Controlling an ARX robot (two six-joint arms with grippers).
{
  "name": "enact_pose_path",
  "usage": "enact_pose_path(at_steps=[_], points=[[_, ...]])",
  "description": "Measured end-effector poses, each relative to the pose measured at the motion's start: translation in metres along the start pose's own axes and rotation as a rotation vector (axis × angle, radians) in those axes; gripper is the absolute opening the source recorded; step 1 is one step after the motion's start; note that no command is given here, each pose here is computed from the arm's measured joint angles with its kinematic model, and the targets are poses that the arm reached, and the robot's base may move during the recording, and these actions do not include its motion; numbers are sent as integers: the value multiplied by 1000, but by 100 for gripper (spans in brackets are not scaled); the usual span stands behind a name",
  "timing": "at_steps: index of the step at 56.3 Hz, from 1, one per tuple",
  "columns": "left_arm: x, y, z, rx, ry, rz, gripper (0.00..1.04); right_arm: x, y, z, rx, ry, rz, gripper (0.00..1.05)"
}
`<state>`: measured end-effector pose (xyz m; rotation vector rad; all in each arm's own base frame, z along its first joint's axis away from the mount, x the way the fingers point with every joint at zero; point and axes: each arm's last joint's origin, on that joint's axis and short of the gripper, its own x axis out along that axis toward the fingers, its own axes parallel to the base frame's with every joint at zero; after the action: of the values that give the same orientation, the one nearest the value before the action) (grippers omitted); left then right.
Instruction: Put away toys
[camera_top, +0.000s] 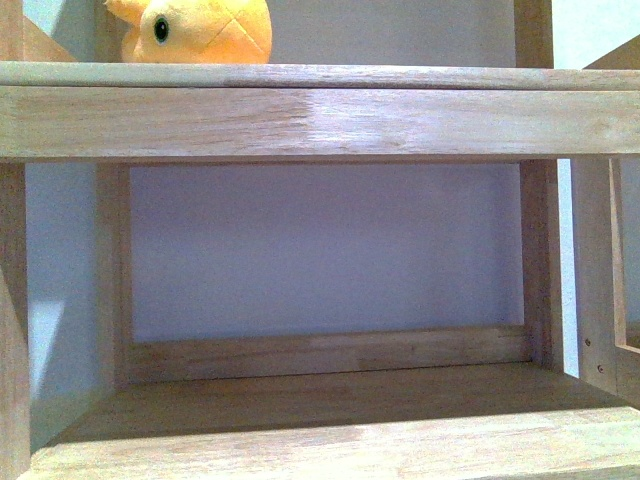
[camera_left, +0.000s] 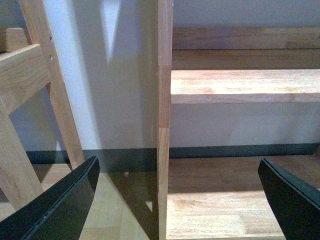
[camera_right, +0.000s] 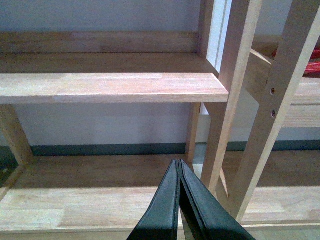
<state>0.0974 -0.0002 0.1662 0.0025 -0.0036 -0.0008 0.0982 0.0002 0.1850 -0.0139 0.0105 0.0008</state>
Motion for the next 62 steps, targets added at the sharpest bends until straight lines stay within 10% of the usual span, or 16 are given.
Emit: enact_pose_path(at_steps=[49,62], points=[[0,0,0,0,0,0,99,-1,0,-18,0,-13,1,4],[0,0,0,0,0,0,98,-1,0,-18,0,-13,1,54]])
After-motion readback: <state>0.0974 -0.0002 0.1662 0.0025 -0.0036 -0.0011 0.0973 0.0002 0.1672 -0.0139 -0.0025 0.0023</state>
